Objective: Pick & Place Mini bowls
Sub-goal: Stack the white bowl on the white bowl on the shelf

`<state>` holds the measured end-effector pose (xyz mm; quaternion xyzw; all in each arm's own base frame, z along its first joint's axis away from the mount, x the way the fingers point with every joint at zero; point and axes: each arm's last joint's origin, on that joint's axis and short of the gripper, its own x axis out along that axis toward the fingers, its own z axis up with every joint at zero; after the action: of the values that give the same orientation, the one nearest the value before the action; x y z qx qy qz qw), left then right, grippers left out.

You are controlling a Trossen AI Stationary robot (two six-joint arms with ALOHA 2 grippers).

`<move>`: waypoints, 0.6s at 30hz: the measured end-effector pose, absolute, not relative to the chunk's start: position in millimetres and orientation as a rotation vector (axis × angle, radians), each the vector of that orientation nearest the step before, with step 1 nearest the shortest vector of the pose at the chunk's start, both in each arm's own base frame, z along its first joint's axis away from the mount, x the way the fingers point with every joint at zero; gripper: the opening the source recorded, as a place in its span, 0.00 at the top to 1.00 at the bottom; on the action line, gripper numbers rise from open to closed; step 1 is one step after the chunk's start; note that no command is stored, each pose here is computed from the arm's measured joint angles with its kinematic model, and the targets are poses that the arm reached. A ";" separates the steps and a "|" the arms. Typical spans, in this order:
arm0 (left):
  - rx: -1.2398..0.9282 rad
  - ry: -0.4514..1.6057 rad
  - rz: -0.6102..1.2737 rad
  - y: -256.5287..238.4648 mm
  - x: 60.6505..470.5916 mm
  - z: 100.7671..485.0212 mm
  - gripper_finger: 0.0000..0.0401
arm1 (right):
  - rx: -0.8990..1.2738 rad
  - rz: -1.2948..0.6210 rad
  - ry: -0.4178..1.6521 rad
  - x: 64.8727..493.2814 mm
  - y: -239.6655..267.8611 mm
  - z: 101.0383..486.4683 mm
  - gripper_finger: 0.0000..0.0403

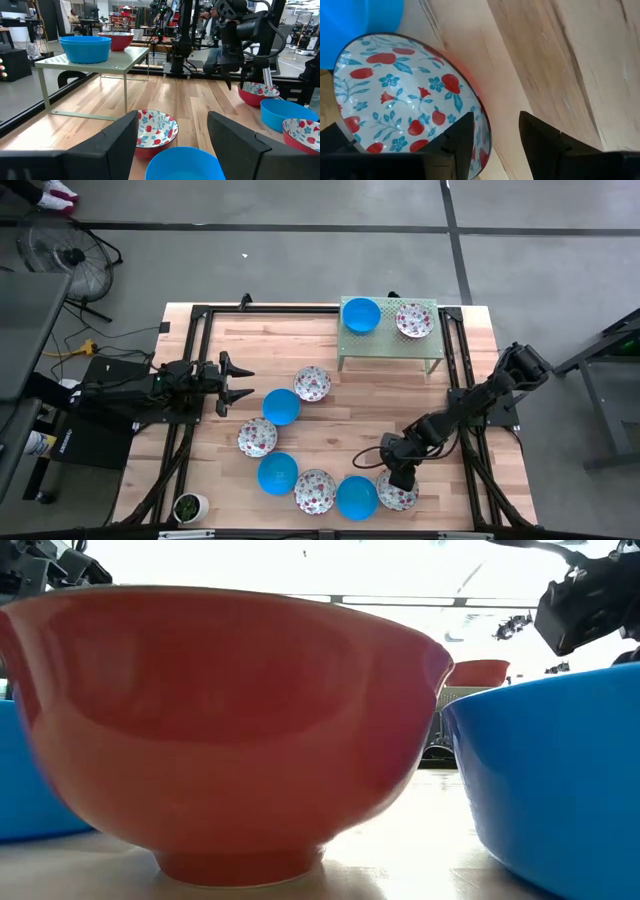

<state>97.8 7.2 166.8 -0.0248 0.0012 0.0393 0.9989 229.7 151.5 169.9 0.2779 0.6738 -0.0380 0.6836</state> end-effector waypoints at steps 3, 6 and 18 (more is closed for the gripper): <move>-0.050 0.003 0.079 7.2 97.8 166.7 0.42 | 0.620 -0.090 1.507 229.9 151.5 169.6 0.65; -0.050 0.003 0.079 7.2 97.8 166.7 0.42 | 0.619 -0.090 1.507 229.9 151.5 169.5 0.68; -0.050 0.003 0.079 7.2 97.8 166.7 0.42 | 0.646 -0.101 1.499 230.8 152.1 170.7 0.98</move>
<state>97.8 7.2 166.7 -0.0248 0.0014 0.0393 0.9989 230.8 152.1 170.7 0.2882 0.6687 -0.0452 0.6839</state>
